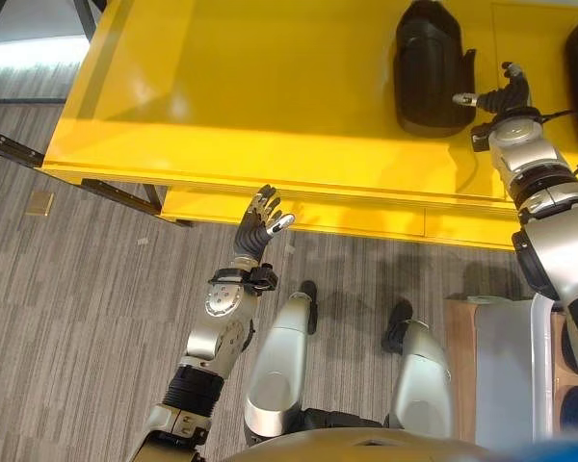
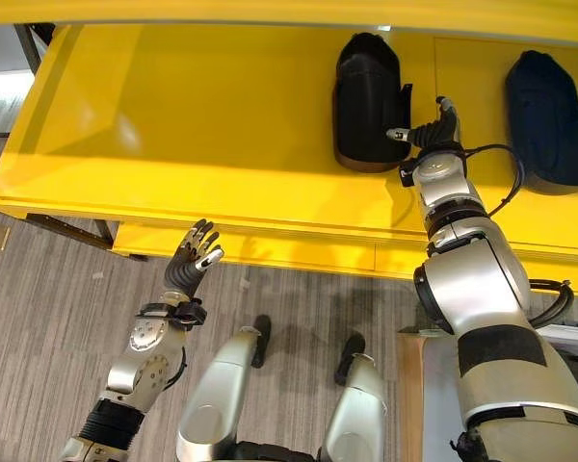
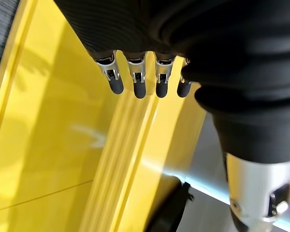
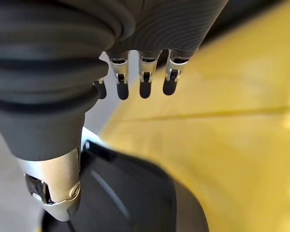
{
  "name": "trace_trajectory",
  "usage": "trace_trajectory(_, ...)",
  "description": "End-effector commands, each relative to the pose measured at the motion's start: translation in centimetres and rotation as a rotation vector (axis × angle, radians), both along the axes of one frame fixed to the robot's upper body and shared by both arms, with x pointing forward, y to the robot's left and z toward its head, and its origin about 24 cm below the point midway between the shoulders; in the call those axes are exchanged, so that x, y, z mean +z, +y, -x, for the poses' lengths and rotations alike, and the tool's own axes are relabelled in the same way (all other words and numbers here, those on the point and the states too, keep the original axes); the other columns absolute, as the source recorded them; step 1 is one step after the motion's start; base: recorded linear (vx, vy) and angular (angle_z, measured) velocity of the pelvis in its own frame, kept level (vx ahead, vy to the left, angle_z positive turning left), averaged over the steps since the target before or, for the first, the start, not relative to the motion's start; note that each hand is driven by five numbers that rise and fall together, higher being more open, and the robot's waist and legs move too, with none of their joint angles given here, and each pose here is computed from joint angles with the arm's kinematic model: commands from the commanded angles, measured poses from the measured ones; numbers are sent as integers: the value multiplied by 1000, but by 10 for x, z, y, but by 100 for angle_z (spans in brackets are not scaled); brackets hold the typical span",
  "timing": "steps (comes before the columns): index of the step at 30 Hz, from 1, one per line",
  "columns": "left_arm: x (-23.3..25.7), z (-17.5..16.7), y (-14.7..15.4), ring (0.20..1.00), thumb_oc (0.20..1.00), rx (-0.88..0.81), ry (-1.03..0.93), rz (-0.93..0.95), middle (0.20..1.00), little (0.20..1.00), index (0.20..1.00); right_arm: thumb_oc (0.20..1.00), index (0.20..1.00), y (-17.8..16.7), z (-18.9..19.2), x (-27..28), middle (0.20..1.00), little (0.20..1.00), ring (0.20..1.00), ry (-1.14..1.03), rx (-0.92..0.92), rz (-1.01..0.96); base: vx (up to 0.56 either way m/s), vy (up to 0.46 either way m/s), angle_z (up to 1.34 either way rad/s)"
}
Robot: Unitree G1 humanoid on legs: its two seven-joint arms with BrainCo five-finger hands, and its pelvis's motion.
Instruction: Move parts from the plastic box to the shelf.
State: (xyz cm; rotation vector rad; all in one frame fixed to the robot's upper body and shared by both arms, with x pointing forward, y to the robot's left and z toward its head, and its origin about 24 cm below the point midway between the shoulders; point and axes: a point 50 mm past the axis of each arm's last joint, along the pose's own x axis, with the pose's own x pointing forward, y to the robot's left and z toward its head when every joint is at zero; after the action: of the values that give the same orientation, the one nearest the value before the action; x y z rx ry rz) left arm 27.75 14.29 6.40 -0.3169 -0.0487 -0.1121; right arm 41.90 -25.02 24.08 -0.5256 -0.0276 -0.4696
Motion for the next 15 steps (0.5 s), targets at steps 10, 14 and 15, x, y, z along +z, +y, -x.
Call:
trace_trajectory(10,14,8,11,1000,1000,48,-96,28,1000,1000,1000,1000,1000,36,-1,54,1000,1000,1000,-250,154,65,-16,-20,-9)
trace_trajectory(14,7,13,17,1000,1000,75,-67,29,1000,1000,1000,1000,1000,56,0,34,1000,1000,1000,-271,260,-4,24,-16,-22)
trace_trajectory(15,4,15,19,1000,1000,82,-55,32,1000,1000,1000,1000,1000,59,2,28,1000,1000,1000,-282,281,-27,34,-9,-4)
